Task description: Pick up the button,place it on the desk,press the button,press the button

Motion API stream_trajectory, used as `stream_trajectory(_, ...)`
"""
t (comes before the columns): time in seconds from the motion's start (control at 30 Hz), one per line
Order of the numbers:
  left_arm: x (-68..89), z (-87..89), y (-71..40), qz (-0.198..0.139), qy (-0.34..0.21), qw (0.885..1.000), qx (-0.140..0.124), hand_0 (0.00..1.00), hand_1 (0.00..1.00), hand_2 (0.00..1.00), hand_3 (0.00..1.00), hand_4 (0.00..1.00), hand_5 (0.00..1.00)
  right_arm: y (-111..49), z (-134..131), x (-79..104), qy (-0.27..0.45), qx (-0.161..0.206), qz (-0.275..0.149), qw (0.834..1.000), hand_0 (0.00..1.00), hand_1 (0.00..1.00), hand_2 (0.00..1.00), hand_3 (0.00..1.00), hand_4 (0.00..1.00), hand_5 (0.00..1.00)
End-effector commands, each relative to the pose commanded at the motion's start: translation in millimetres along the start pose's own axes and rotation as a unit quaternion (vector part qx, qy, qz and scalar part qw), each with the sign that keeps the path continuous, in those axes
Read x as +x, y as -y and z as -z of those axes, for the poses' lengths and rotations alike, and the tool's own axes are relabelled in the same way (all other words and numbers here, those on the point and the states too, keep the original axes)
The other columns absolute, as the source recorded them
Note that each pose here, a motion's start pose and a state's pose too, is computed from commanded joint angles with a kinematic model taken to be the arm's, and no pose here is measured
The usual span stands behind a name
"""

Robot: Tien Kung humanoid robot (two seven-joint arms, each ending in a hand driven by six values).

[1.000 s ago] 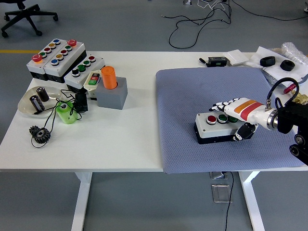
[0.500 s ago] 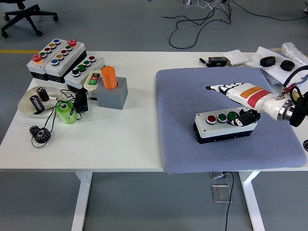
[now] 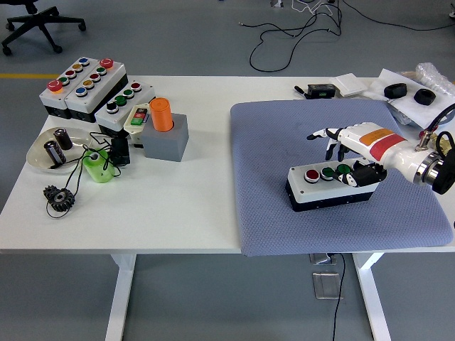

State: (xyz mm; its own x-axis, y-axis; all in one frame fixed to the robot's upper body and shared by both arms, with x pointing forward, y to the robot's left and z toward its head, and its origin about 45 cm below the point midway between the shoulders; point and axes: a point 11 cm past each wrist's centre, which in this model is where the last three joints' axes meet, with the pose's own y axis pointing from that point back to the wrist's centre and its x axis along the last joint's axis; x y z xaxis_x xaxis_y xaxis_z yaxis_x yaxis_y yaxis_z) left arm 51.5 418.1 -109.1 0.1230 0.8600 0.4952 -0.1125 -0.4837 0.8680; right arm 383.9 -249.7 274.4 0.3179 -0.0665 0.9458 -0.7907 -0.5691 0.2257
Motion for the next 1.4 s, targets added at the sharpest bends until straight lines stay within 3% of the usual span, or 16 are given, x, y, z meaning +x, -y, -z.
stream_trajectory(0.23,-0.2,0.3,0.0,0.0,0.001,1.0,0.0,0.598,0.514,0.482,0.444,0.275,0.969,3.2,0.3,-16.6,-0.001,-0.012,0.041,0.999,0.208,0.002,0.108,0.759,0.513,0.002)
stream_trajectory(0.67,0.0,0.7,0.0,0.0,0.002,1.0,0.001,0.597,0.514,0.483,0.444,0.276,0.969,3.5,-2.8,-21.9,-0.002,-0.021,0.054,0.998,0.201,0.002,0.103,0.756,0.457,0.002)
stream_trajectory(1.0,-1.4,3.1,-0.1,0.001,0.003,1.0,0.003,0.597,0.514,0.483,0.444,0.275,0.968,6.2,-16.1,-41.3,0.004,-0.051,0.084,0.995,0.202,0.002,0.104,0.753,0.453,0.002)
stream_trajectory(1.4,-1.2,5.8,0.0,0.001,0.006,1.0,0.005,0.597,0.515,0.483,0.444,0.276,0.968,0.5,-16.8,-18.6,0.005,-0.051,0.051,0.997,0.202,0.002,0.104,0.75,0.452,0.002)
